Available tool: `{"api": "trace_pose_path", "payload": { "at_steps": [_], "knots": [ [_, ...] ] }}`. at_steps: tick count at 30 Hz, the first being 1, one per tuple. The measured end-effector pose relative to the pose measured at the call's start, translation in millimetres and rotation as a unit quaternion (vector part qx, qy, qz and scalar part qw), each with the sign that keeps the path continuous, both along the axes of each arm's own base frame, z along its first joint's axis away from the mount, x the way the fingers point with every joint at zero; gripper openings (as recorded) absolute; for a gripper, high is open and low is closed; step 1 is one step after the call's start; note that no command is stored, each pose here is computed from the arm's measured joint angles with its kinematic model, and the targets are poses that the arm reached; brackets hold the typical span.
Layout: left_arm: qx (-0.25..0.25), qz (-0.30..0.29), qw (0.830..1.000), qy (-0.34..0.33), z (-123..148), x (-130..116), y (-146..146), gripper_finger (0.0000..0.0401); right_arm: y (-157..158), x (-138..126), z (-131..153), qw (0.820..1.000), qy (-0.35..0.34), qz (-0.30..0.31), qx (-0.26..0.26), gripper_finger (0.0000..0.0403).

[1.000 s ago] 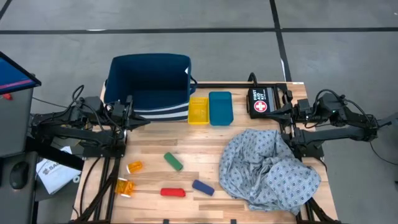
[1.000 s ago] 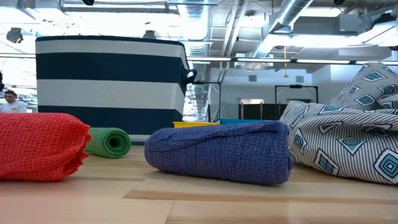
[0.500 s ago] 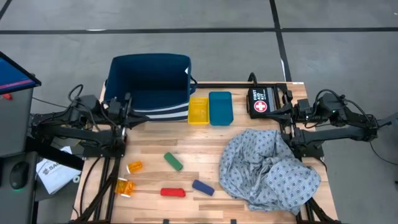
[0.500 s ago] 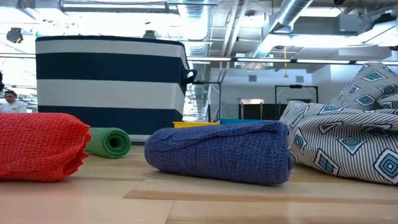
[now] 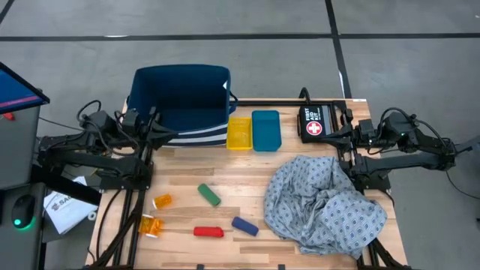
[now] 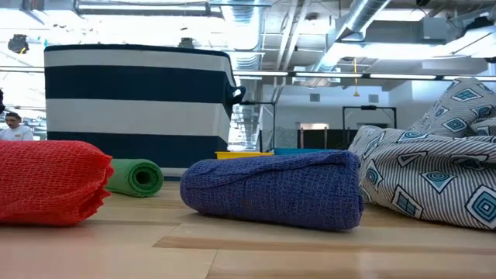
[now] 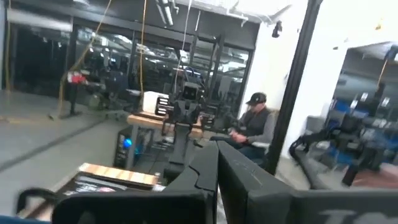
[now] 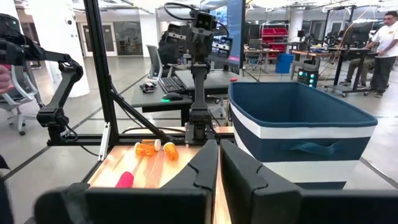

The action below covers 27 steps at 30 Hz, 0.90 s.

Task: Pick & place medical supplies in basket/bin
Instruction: Put the top orange pill bottle into the yellow basket

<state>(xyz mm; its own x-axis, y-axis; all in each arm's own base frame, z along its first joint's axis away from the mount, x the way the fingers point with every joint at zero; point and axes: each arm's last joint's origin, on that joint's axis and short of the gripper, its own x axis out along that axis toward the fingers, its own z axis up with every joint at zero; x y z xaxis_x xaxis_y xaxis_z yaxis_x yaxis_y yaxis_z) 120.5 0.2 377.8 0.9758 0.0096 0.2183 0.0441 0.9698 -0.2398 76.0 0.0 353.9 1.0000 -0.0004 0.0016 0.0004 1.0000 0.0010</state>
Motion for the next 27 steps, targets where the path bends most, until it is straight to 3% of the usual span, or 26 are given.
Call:
{"api": "trace_pose_path", "payload": {
  "at_steps": [6, 9, 13, 19, 23, 27],
  "knots": [
    [-0.124, -0.03, 0.992, -0.017, 2.0, 16.1, 0.0, 0.0, 0.0, 0.1, 2.7, 1.0, -0.014, 0.0, 0.003, 0.0016],
    [-0.161, -0.04, 0.986, -0.03, 3.0, 27.9, 0.0, 0.0, 0.0, 1.8, 9.2, 0.999, -0.046, 0.001, 0.018, 0.0017],
    [-0.183, -0.047, 0.981, -0.035, 0.8, 45.0, 0.0, 0.0, 0.0, -0.5, 21.7, 0.991, -0.111, 0.008, 0.077, 0.0017],
    [-0.193, -0.046, 0.98, -0.018, -7.1, 64.4, 0.0, 0.0, 0.0, -7.9, 42.7, 0.964, -0.223, 0.033, 0.141, 0.0016],
    [-0.237, -0.052, 0.97, -0.002, -12.7, 72.8, 0.0, 0.0, 0.3, -8.8, 44.9, 0.952, -0.232, 0.049, 0.191, 0.0017],
    [-0.237, -0.061, 0.97, 0.007, -14.8, 75.9, -0.6, 0.0, 0.4, -9.3, 46.5, 0.945, -0.239, 0.057, 0.214, 0.0017]
  ]
}}
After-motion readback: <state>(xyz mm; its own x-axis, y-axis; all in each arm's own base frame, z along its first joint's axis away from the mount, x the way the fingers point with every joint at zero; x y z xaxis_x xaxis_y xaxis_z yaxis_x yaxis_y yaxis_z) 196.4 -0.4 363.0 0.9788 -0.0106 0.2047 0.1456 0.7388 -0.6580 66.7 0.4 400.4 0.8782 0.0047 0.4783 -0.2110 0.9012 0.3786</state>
